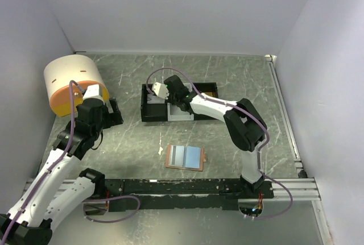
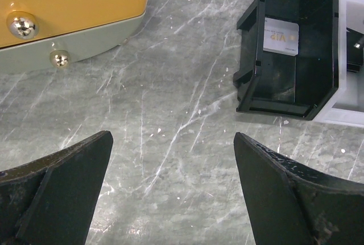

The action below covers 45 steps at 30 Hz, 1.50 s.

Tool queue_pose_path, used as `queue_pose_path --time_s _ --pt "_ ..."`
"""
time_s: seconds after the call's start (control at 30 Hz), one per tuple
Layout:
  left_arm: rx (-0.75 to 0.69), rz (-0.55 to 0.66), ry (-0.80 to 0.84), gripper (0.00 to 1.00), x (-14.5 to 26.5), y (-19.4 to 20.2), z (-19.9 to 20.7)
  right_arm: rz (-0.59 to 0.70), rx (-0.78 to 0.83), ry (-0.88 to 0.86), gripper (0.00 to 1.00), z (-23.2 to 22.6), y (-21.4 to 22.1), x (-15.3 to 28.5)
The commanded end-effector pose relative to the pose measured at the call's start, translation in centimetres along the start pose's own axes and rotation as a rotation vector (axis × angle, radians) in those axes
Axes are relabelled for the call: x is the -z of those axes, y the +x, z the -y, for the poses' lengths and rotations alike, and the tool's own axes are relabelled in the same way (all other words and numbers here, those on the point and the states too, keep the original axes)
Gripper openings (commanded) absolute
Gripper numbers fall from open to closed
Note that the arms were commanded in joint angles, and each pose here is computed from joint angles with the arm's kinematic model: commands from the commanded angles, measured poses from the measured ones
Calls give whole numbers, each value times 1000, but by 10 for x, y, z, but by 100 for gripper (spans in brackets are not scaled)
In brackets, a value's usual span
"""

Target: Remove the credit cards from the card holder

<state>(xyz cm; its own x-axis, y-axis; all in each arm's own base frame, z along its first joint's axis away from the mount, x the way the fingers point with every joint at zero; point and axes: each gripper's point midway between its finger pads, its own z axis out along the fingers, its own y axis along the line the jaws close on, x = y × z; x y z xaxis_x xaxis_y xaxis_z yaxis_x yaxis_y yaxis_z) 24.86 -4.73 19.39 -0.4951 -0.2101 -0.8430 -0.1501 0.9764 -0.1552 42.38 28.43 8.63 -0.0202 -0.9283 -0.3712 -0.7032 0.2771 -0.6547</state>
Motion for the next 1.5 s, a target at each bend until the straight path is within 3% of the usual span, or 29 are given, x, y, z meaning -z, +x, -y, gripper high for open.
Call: queue_pose_path --time_s 0.0,0.2,0.4,0.43,0.53,0.6,0.93,1.47 --pt "-11 -2 3 100 1 -1 -1 -10 35 31 0 13 1 -14" --pt "-14 -3 7 100 1 -1 0 1 53 16 0 2 6 -33" --pt "-19 -12 12 100 -1 1 1 -37 20 -70 7 -11 11 -43" --pt "-19 -11 12 100 -1 1 1 -46 9 -67 9 -10 12 -44" --pt "-19 -11 14 100 0 1 1 -44 -17 -72 30 -9 11 -39" --pt "-19 -8 17 100 0 1 2 -39 -33 -80 34 -10 12 -36" --pt "-25 -16 32 100 -1 2 4 -26 -83 -117 36 -14 14 -22" --pt "-34 -31 54 100 -2 5 9 118 -269 -74 36 13 -11 8"
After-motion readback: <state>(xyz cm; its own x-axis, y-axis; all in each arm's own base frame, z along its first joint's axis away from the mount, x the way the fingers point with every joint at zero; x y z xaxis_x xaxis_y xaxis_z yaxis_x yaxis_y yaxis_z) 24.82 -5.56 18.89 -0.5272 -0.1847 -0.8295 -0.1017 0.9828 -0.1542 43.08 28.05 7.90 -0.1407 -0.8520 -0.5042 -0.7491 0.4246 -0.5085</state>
